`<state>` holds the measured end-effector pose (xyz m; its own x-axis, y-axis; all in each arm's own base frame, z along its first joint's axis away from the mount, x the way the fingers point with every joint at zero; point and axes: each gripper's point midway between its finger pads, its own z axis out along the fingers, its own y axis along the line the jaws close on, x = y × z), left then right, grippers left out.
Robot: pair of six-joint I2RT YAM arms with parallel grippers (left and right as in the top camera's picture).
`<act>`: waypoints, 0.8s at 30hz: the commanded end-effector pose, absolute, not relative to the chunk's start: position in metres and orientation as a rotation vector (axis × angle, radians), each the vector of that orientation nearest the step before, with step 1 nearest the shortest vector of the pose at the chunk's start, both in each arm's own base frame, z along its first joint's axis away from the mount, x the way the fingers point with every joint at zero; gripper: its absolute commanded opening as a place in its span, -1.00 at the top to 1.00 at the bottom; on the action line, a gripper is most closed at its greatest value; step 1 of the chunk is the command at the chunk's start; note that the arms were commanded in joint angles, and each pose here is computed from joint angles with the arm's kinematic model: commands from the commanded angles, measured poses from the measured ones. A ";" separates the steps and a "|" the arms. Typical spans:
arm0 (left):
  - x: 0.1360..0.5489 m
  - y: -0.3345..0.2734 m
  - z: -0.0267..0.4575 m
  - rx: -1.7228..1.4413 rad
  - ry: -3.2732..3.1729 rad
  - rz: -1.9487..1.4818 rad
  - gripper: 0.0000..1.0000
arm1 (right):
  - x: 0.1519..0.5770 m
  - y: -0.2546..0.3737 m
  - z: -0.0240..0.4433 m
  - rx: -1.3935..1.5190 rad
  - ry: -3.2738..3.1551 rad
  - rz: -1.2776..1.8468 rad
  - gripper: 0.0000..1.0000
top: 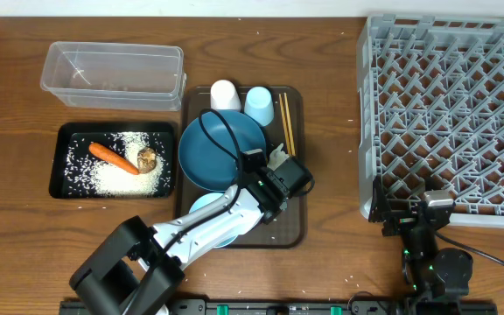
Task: Sort waste into correct bins and load items into the dishwasher rack
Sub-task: 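Grasp the yellow snack wrapper with foil using the left gripper, then carry the wrapper into the clear plastic container and release it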
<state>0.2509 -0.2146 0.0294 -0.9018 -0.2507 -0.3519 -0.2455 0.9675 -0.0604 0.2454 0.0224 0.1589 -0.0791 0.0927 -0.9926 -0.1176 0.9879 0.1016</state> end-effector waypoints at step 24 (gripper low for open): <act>0.229 -0.229 0.110 -0.300 2.736 -0.385 0.88 | 0.246 0.019 0.157 -0.013 1.646 0.159 -0.99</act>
<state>0.2356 -0.2234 0.0957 -0.9026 -0.2654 -0.3390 -0.1864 0.9507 -0.2480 0.2454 0.0224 0.1589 -0.0791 0.0927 -0.9926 -0.1176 0.9879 0.1016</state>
